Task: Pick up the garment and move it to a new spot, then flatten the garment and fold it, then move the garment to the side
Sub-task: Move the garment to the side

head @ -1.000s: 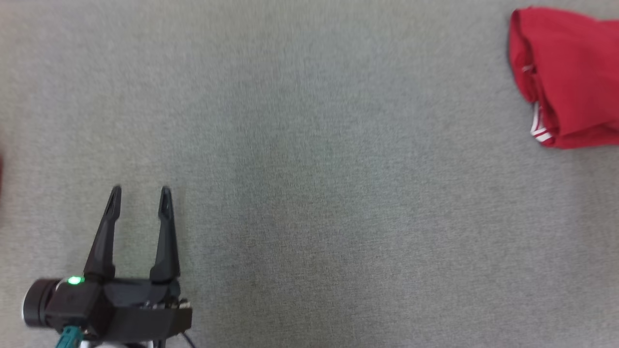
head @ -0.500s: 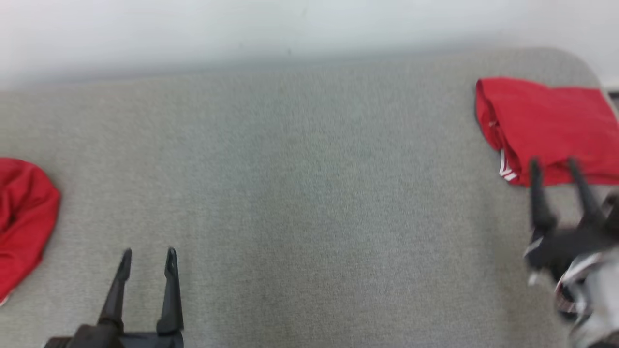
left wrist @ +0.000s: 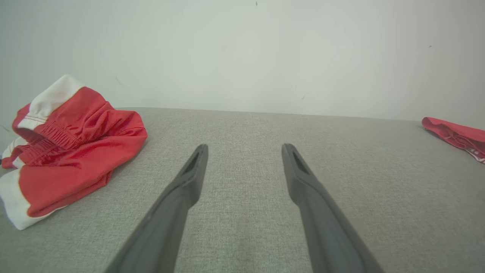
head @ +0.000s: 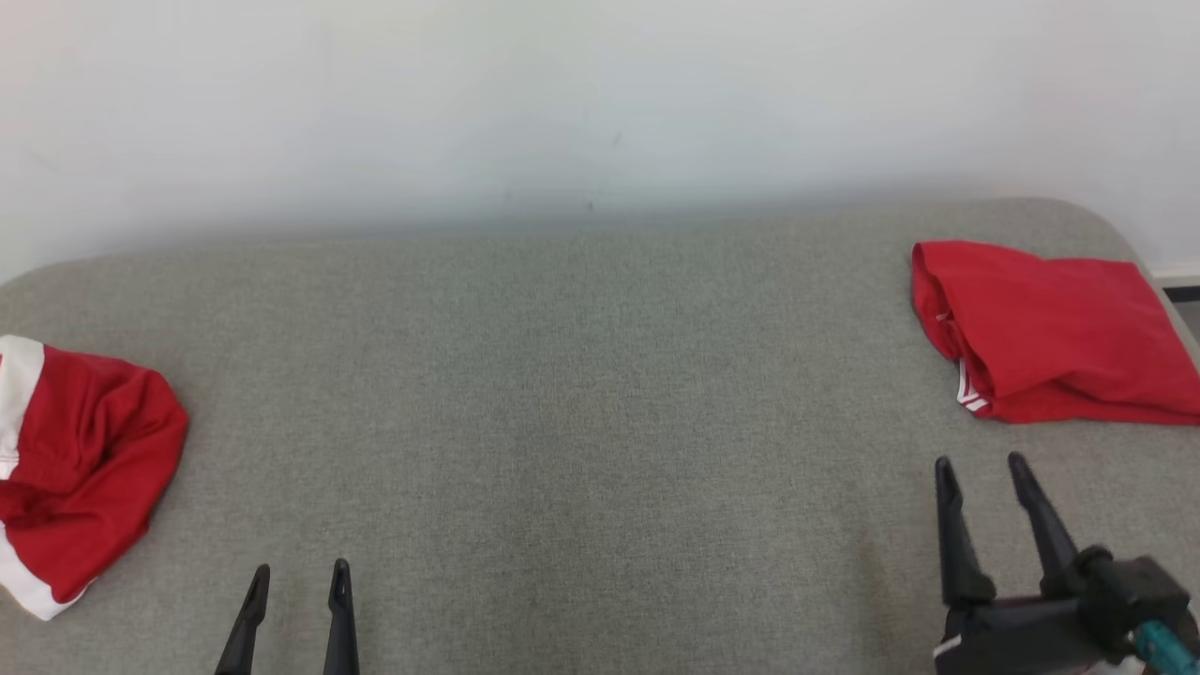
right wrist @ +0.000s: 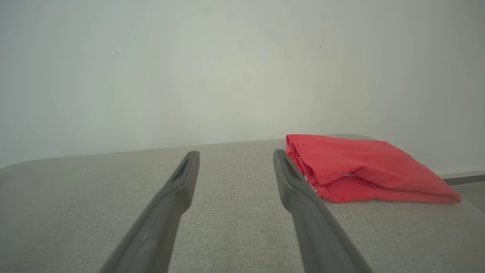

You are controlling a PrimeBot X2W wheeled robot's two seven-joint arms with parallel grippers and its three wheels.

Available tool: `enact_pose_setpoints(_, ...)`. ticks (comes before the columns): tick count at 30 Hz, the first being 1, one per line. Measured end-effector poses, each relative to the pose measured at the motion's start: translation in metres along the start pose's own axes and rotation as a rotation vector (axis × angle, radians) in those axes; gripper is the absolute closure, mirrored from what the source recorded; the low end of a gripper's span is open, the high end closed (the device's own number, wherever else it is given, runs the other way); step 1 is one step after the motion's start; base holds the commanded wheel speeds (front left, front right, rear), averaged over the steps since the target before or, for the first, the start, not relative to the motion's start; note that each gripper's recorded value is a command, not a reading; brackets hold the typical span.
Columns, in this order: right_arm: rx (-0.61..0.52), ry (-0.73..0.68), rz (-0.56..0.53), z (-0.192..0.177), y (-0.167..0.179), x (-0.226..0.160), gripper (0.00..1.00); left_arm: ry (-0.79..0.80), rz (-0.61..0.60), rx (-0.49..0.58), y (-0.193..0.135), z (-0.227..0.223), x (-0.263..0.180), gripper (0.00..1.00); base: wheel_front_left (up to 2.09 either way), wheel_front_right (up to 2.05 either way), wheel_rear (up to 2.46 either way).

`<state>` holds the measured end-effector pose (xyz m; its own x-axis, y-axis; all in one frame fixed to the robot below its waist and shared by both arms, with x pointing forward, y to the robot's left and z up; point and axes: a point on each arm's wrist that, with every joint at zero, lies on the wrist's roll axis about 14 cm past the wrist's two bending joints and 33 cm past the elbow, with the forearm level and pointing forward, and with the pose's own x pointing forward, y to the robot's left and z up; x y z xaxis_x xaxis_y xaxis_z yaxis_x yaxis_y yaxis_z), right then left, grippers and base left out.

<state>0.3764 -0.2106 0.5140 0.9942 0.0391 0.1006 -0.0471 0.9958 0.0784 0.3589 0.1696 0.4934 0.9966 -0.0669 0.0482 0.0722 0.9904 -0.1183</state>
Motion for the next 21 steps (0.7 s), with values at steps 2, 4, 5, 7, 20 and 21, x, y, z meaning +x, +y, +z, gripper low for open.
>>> enact_pose_setpoints(2, -0.002, -0.007, 0.005, 0.002, 0.006, -0.008, 0.0, 0.003, 0.006, 0.001, 0.002, -0.001, -0.004, 0.0, 0.0, 0.0, 0.0)
enact_pose_setpoints(4, 0.0, -0.006, 0.005, 0.001, 0.01, -0.017, 0.0, -0.001, 0.012, 0.0, 0.004, 0.001, -0.006, 0.0, 0.0, 0.0, 0.0)
enact_pose_setpoints(5, -0.001, -0.007, 0.001, 0.001, 0.01, -0.02, 0.0, -0.002, 0.015, 0.001, 0.004, 0.001, -0.007, 0.0, 0.0, 0.0, 0.0)
enact_pose_setpoints(7, -0.027, -0.001, 0.002, 0.0, 0.011, -0.026, 0.0, 0.0, 0.027, 0.003, 0.008, 0.001, -0.01, 0.0, 0.0, 0.0, 0.0)
enact_pose_setpoints(20, -0.01, 0.04, -0.009, -0.014, 0.018, -0.038, 0.0, 0.02, 0.052, 0.022, 0.017, -0.005, -0.015, 0.0, 0.0, 0.0, 0.0)
enact_pose_setpoints(21, -0.009, 0.042, -0.009, -0.015, 0.018, -0.038, 0.0, 0.021, 0.055, 0.022, 0.018, -0.005, -0.015, 0.0, 0.0, 0.0, 0.0)
